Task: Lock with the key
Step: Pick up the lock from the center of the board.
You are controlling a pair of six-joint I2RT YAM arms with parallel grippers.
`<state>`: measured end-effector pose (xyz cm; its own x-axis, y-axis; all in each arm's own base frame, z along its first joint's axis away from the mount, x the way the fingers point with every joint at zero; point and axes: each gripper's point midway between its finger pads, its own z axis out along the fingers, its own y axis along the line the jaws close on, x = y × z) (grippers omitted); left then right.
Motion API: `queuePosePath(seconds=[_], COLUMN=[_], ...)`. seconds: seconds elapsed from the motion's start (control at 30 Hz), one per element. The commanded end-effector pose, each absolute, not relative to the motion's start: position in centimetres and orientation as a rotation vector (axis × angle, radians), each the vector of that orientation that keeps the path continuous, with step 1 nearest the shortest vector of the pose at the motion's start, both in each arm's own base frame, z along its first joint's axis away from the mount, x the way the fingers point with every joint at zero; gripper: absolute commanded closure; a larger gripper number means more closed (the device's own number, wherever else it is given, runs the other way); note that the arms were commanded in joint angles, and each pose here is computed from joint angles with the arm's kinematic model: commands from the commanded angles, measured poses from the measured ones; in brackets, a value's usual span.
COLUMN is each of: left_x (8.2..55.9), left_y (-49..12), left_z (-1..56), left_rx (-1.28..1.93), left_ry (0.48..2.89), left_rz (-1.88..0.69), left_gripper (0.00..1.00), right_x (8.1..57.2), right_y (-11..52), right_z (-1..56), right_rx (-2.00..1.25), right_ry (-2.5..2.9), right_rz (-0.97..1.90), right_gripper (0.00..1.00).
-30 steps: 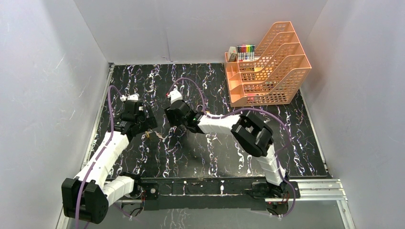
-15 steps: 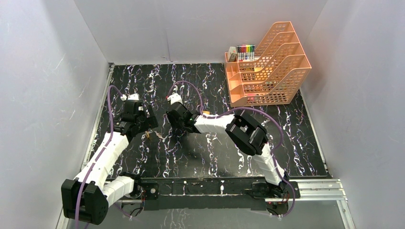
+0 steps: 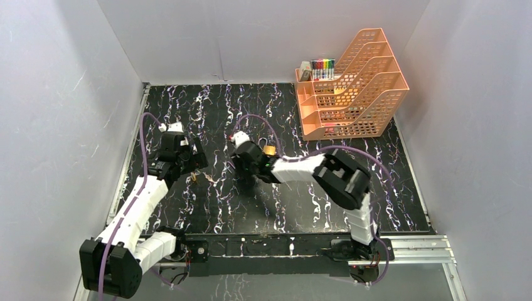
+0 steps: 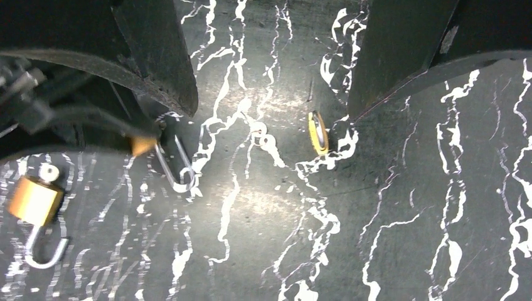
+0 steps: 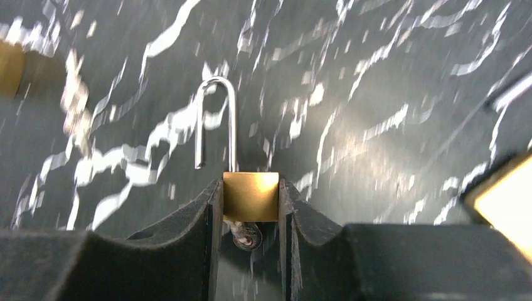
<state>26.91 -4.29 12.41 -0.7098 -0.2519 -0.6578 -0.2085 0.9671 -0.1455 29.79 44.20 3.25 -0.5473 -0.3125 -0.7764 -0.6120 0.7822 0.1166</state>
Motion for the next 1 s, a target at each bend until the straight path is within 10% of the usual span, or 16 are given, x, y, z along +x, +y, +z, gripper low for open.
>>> queuePosePath(seconds=[0.0, 0.3, 0.97], left_x=[27.2, 21.6, 17.4], left_y=[-6.4, -19.4, -21.1], left_z=[14.9, 21.4, 24.7], left_rx=[-0.211, 0.377, 0.658], left_ry=[2.282, 2.023, 1.801], left_rz=[-0.253, -1.269, -1.512], left_gripper=[0.12, 0.19, 0.55], right_x=[26.9, 20.5, 15.9], right_y=[43.8, 36.1, 34.1], right_z=[11.3, 20.6, 24.8], right_rx=[-0.788, -0.876, -0.947], right_ry=[1.979, 1.798, 1.739], right_rz=[0.875, 1.441, 1.765], right_gripper=[0.82, 0.83, 0.8])
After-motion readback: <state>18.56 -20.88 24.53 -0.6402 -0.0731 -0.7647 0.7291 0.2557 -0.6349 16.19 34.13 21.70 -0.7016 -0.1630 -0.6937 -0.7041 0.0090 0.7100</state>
